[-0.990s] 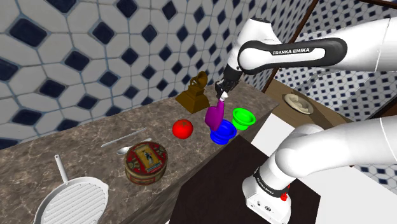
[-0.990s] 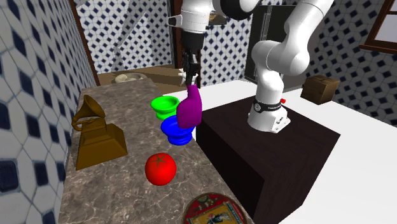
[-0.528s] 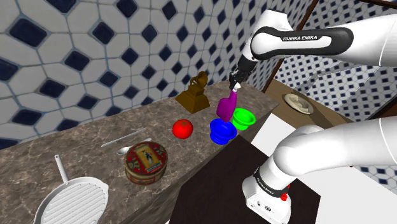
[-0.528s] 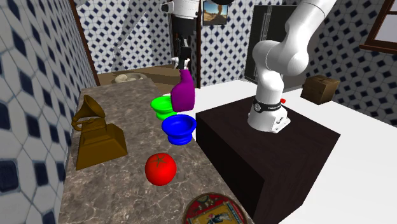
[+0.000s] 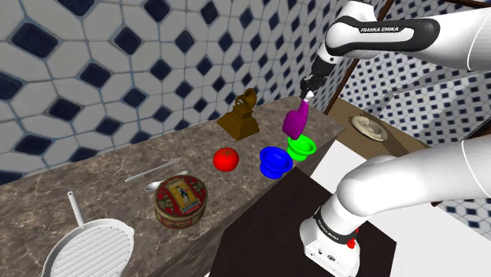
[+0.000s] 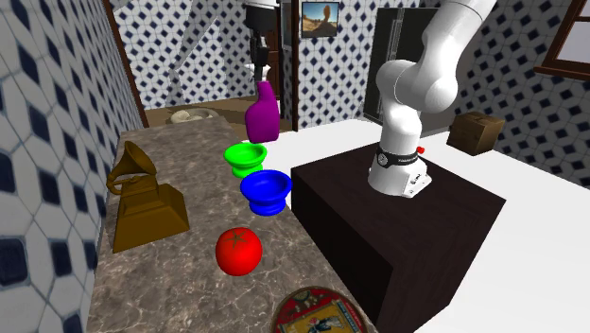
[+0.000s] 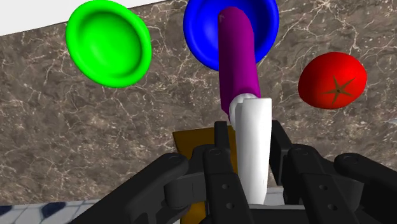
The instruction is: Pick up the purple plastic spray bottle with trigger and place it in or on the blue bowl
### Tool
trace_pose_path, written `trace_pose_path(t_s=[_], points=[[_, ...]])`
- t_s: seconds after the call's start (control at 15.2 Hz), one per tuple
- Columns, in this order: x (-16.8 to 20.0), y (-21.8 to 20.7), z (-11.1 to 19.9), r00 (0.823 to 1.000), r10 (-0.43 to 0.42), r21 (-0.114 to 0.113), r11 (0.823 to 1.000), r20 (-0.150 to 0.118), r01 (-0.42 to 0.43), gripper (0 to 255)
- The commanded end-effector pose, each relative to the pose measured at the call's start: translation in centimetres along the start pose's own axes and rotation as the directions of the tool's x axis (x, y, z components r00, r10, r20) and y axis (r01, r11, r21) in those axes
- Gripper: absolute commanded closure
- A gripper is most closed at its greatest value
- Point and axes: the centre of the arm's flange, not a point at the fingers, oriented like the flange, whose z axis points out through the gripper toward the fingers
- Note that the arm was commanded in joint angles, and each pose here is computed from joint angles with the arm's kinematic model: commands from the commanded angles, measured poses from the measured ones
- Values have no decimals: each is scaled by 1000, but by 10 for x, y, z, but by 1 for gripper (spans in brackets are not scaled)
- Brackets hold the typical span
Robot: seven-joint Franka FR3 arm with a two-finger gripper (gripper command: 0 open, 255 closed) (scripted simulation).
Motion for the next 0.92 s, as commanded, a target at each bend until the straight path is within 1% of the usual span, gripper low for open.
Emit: trace_pose_path(t_s=[0.0,0.86], points=[[0,4,8,1000,-1,0,1000,0,1,255],[-9,2,76,1000,-1,0,1000,0,1,255]])
